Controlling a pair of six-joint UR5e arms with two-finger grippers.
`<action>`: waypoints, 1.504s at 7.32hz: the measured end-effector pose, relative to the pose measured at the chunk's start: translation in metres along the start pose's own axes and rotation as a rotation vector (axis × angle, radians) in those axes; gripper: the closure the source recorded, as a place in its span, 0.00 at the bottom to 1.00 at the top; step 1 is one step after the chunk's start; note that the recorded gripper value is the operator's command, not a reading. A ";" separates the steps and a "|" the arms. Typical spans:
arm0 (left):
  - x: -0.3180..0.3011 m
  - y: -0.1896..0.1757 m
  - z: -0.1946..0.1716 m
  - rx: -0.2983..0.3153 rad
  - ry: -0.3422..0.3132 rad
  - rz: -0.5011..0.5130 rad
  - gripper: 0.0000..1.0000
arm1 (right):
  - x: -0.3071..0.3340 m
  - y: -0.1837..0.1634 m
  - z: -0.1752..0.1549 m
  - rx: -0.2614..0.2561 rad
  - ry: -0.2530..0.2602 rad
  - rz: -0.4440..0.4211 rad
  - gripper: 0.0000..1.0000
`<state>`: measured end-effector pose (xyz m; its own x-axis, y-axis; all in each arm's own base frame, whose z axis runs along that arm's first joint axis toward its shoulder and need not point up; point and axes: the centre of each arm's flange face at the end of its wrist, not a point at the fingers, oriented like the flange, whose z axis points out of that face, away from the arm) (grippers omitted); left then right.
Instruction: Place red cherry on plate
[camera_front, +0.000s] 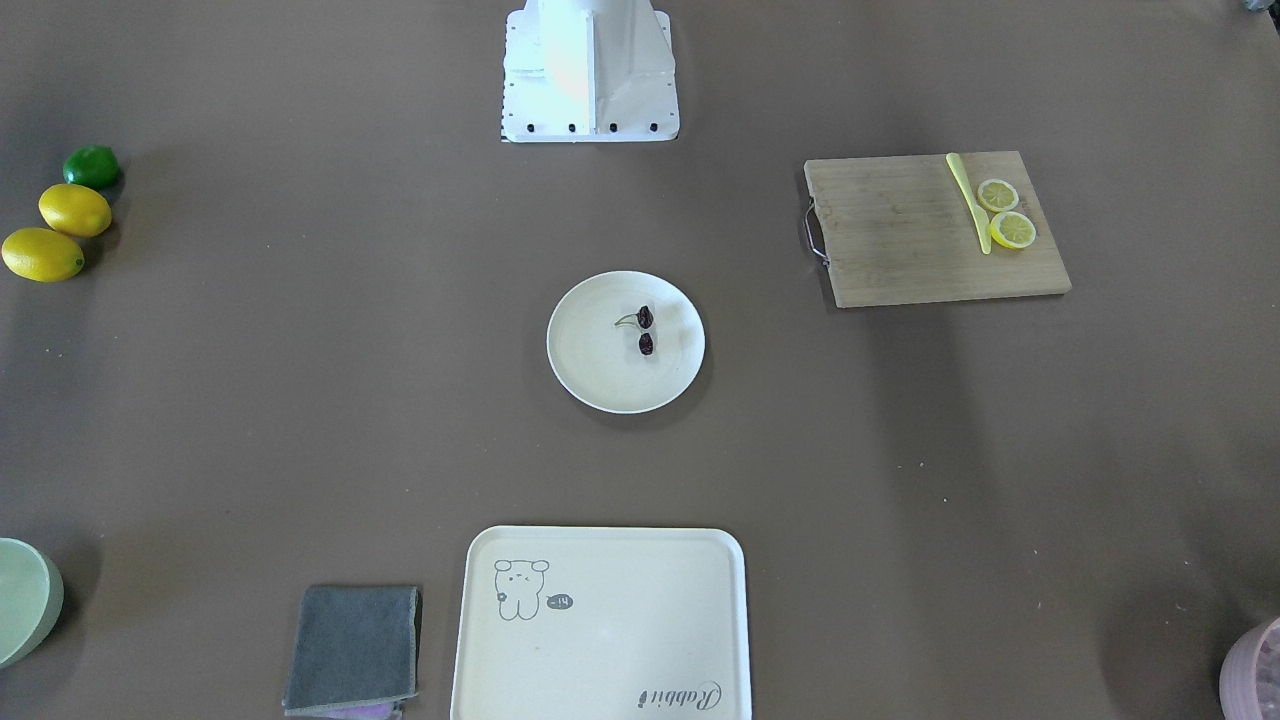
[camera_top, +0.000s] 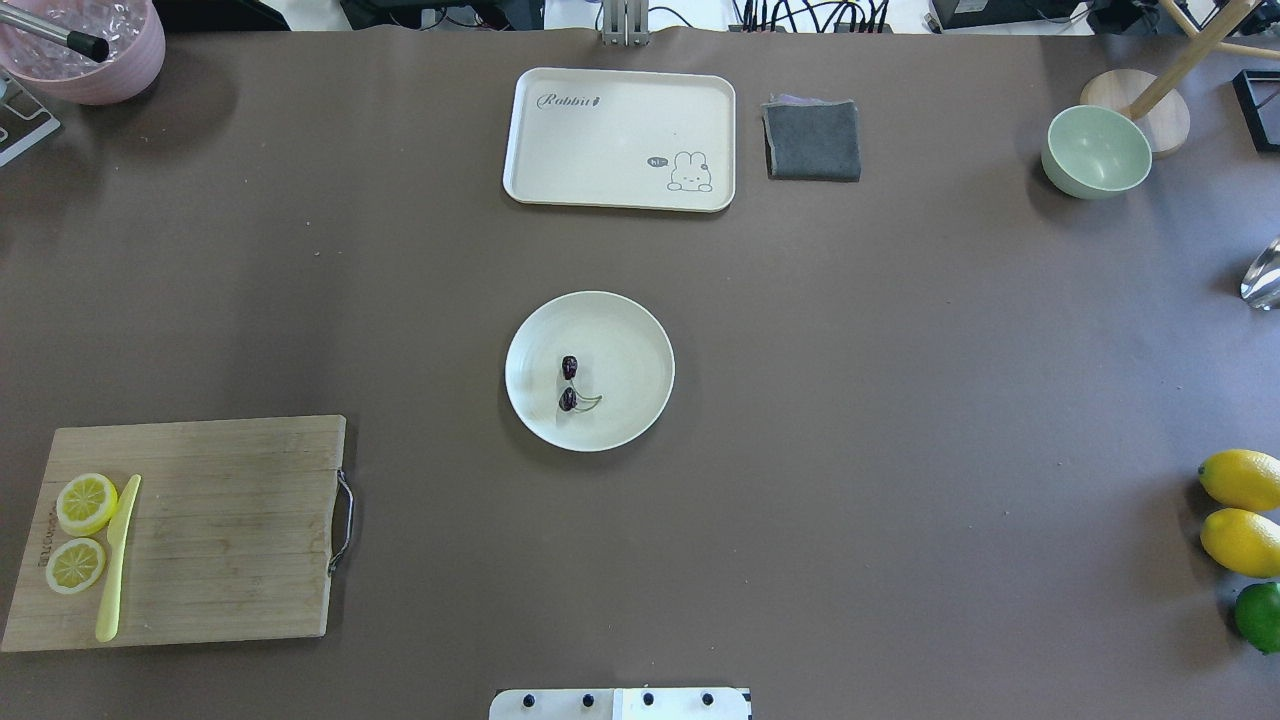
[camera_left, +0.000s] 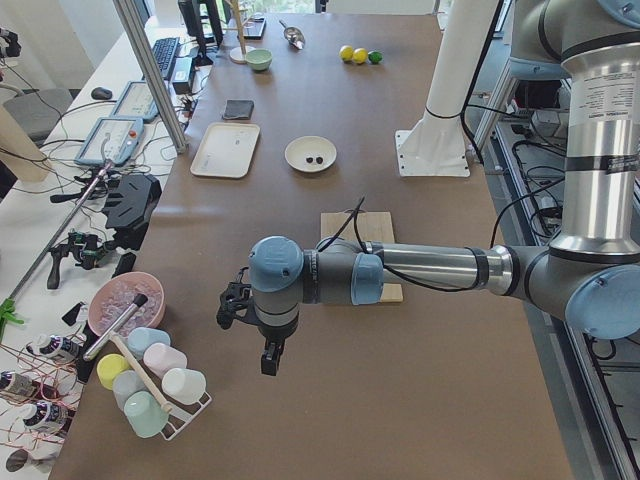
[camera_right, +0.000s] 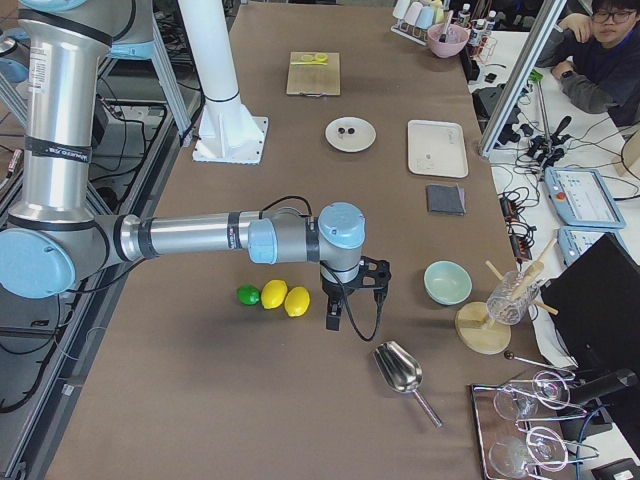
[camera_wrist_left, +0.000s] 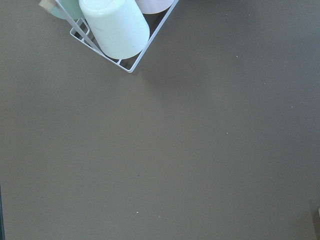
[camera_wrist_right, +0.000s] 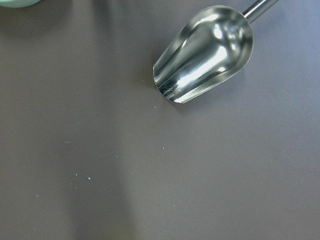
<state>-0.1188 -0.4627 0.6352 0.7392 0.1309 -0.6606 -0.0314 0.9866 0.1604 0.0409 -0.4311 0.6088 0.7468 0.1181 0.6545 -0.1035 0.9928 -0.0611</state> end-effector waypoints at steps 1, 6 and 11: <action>0.000 0.000 0.000 0.000 0.001 0.001 0.02 | 0.001 0.001 0.001 -0.002 0.000 0.002 0.00; 0.002 0.002 0.003 -0.007 0.002 0.002 0.02 | 0.003 0.003 0.003 -0.007 0.001 0.006 0.00; 0.002 0.002 0.005 -0.010 0.003 0.001 0.02 | 0.003 0.003 0.003 -0.004 0.001 0.004 0.00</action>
<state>-0.1145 -0.4609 0.6376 0.7369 0.1325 -0.6629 -0.0393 0.9873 0.1536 0.0411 -0.4274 0.6124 0.7470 0.1220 0.6535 -0.1034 0.9924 -0.0670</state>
